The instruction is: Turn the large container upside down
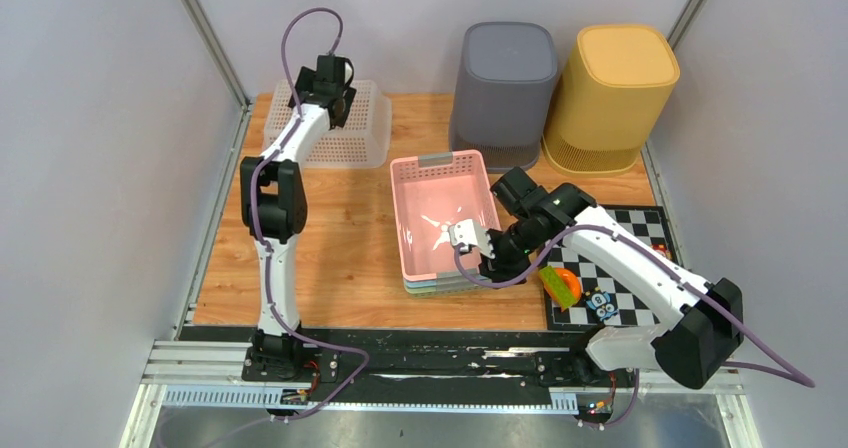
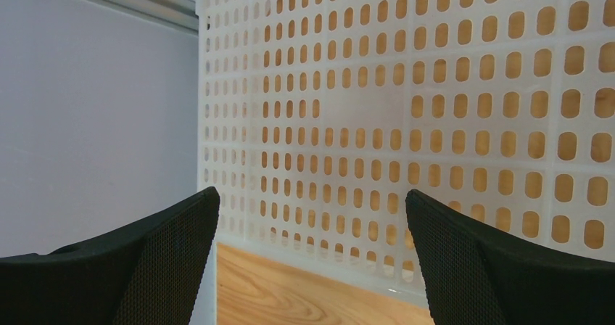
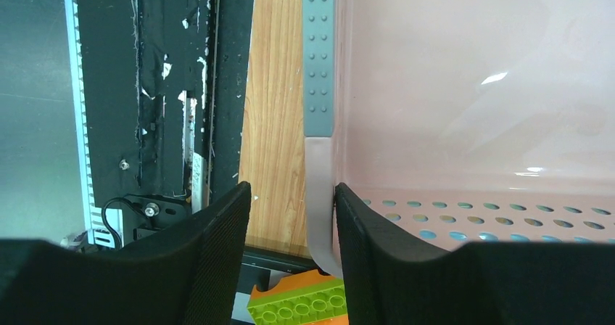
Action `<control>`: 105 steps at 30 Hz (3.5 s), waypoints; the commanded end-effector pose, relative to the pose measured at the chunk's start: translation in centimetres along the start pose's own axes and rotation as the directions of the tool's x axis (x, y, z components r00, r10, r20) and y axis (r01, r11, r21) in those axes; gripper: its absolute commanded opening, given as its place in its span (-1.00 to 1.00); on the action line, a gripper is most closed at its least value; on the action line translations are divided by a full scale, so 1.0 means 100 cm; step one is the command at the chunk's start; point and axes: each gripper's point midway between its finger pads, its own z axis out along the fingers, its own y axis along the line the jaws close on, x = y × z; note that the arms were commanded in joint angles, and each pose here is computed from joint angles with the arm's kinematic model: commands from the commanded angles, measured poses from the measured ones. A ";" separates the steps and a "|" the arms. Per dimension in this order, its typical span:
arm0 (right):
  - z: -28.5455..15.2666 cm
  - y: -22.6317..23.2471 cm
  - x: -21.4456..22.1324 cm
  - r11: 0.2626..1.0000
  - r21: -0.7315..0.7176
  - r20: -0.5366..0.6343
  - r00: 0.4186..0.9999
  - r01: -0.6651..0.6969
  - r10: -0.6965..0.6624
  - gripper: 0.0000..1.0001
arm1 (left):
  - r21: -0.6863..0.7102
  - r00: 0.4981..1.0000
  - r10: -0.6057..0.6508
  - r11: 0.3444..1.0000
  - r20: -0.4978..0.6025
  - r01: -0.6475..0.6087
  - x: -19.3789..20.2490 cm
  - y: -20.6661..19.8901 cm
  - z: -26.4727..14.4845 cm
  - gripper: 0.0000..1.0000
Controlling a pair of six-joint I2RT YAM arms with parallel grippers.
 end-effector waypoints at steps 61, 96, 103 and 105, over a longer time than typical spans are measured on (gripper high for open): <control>-0.024 0.015 -0.008 0.927 0.345 0.038 0.985 0.145 -0.169 -0.95 | 0.651 0.927 0.160 0.671 0.340 -0.355 0.084 -0.220 -0.246 1.00; -0.077 0.024 -0.231 0.969 -0.249 0.494 0.860 -0.001 0.128 -0.95 | 0.444 0.596 -0.125 0.790 0.793 -0.424 -0.018 0.044 -0.434 1.00; -0.057 0.013 -0.246 0.920 -0.385 0.455 0.851 -0.076 0.261 -0.95 | 0.510 0.555 -0.167 0.661 0.815 -0.551 -0.009 0.031 -0.473 1.00; -0.053 0.012 -0.251 0.898 -0.428 0.441 0.845 -0.096 0.301 -0.95 | 0.522 0.546 -0.173 0.619 0.820 -0.587 -0.004 0.026 -0.482 1.00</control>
